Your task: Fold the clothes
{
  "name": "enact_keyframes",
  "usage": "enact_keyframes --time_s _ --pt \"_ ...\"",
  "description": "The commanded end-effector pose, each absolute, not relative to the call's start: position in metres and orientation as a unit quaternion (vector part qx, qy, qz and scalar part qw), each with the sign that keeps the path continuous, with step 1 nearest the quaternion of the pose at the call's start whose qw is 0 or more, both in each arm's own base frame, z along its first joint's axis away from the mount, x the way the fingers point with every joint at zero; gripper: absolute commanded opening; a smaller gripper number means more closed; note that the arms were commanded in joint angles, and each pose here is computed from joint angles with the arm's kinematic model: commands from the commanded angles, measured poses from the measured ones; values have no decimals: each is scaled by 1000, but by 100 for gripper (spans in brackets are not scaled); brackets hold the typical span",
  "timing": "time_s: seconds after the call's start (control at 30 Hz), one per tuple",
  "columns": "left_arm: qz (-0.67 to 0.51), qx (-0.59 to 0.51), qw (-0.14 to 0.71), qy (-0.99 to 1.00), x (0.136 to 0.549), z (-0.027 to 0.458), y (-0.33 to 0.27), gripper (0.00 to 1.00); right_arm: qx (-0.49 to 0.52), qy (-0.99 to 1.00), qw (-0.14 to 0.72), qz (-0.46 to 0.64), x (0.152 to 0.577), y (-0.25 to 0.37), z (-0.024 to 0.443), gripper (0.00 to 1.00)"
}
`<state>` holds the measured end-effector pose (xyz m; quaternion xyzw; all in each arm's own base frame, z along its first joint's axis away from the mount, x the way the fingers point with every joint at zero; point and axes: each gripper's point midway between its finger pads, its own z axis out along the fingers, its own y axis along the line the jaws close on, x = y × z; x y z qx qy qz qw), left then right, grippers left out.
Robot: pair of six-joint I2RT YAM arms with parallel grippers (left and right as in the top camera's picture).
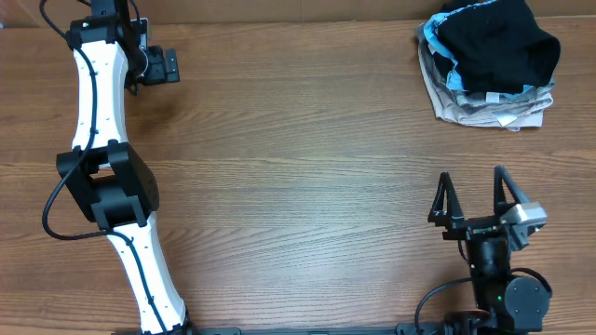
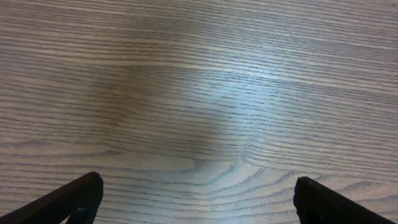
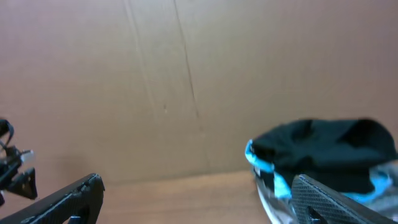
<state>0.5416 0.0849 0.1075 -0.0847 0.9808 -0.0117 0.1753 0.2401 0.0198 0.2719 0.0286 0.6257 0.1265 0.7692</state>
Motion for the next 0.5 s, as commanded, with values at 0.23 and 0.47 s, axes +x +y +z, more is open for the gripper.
enact_keyframes --time_s 0.23,0.47 --pt "-17 -91 170 981 541 102 82 100 31 658 740 135 241 23 215 100" --pt "-17 -91 170 981 542 102 82 100 38 701 700 134 245 23 179 100"
